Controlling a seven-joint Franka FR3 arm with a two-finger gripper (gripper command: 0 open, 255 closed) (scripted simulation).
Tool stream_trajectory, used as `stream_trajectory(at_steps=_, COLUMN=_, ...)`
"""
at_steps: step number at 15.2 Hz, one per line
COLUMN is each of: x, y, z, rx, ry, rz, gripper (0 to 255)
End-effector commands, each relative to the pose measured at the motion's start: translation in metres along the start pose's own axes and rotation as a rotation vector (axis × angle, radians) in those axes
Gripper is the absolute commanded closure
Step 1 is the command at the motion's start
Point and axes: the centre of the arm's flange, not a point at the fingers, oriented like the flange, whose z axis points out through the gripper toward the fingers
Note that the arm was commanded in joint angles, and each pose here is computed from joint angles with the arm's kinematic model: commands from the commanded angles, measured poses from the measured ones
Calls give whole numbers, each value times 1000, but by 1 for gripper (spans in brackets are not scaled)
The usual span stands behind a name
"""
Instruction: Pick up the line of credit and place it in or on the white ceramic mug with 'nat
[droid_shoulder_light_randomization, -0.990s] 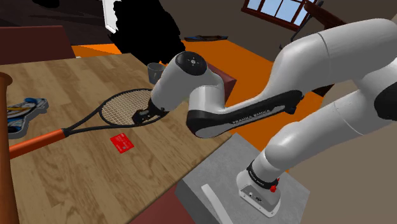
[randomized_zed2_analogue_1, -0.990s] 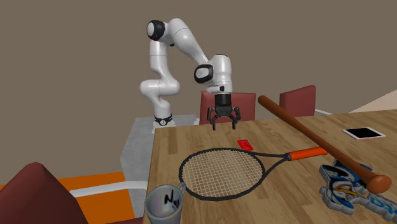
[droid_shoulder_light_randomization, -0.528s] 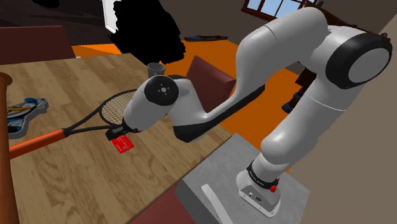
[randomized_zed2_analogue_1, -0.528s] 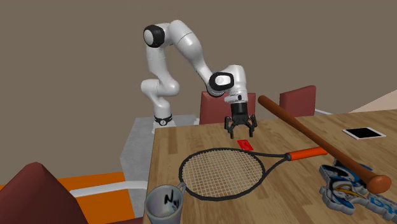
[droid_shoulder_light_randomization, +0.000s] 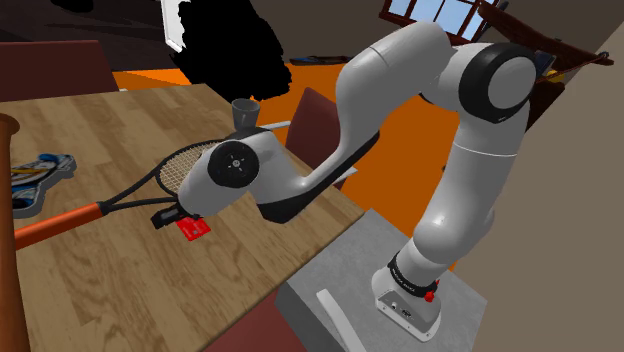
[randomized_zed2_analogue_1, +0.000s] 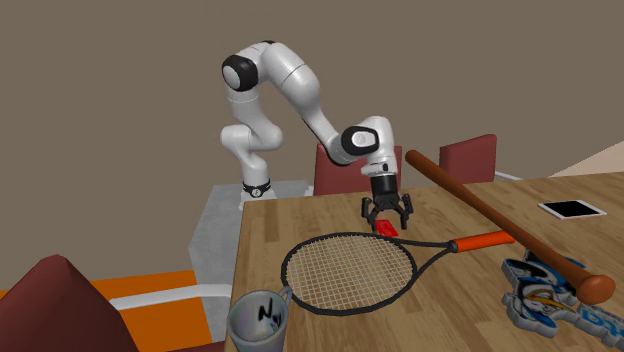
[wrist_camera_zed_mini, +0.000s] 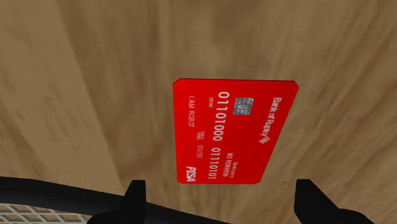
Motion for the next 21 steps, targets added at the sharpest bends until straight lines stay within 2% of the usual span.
stream_trajectory(at_steps=1, x=0, y=0, z=9, rx=0, ry=1, rz=-1, gripper=0)
stream_trajectory(at_steps=9, x=0, y=0, z=9, rx=0, ry=1, rz=-1, gripper=0)
stream_trajectory(at_steps=10, x=0, y=-1, z=9, rx=0, ry=1, rz=-1, gripper=255)
stream_trajectory(at_steps=19, x=0, y=0, z=9, rx=0, ry=1, rz=-1, gripper=255)
stream_trajectory(at_steps=21, x=6, y=0, z=0, rx=0, ry=1, rz=-1, gripper=255)
